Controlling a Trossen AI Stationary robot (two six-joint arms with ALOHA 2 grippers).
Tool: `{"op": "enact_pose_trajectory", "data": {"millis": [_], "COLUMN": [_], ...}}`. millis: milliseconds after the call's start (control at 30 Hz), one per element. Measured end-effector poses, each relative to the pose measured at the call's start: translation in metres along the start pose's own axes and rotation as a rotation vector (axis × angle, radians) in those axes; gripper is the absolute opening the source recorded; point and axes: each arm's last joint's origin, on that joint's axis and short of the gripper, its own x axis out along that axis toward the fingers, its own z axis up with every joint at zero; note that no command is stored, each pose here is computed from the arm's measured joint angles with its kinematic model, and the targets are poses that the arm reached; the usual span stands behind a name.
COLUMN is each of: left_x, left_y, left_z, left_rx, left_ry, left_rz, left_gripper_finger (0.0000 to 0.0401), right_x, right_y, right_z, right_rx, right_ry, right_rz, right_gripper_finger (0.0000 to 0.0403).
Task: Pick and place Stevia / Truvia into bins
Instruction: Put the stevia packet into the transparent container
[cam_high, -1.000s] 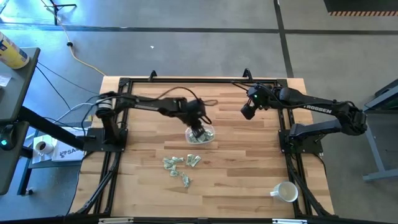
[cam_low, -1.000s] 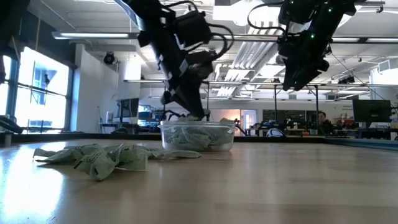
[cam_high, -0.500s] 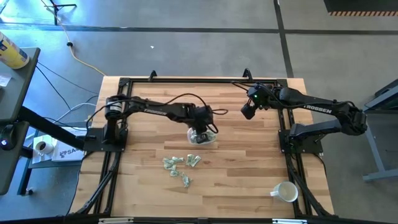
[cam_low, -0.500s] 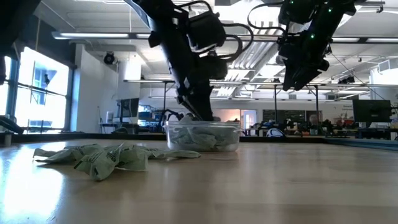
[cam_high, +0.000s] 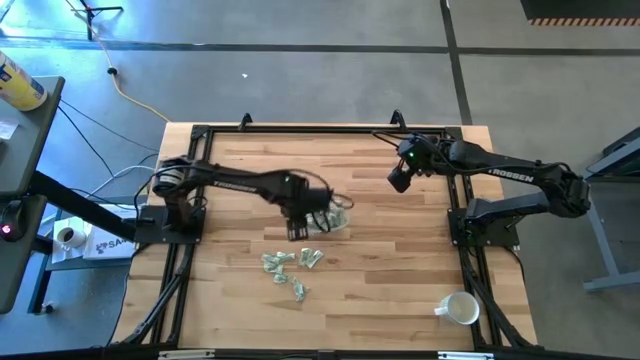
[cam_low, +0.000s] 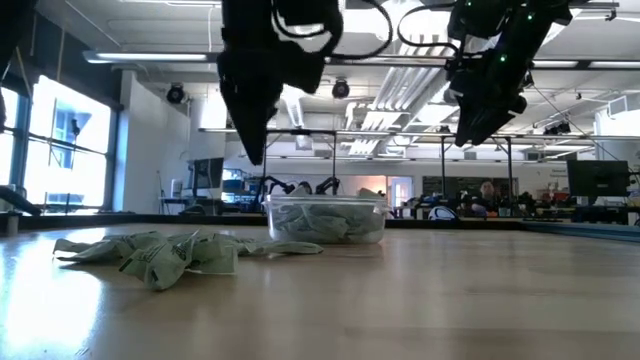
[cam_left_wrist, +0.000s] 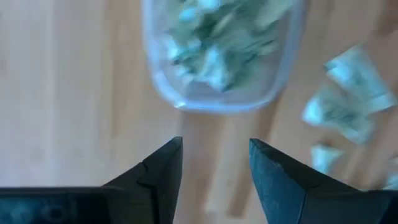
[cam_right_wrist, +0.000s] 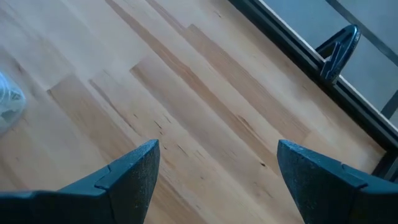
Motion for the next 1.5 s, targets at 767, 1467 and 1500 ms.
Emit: {"op": "enact_pose_trajectory", "data": {"millis": [767,1467,1500], "left_x": [0.056,0.073,0.070], "left_y": [-0.082,-0.017,-0.009], "left_z": [-0.116,-0.108,-0.103], "left_rx": [0.162,0.195,0.179], "left_ry": [-0.050,0.068,0.052], "left_rz": [-0.225,-0.250,-0.232], "left_gripper_finger": [0.0160,0.0023,0.0028], "right_x": [-0.002,-0.002,-0.002], "right_y": [0.011,0.010,0.010], "right_z": [0.002,0.003,0.003], "right_rx": [-0.070,0.009,0.009], "right_ry": [-0.037,-0.054,-0.054], "right_rz": [0.084,0.047,0.047], "right_gripper_finger": [0.0314,0.0314,0.0314]}}
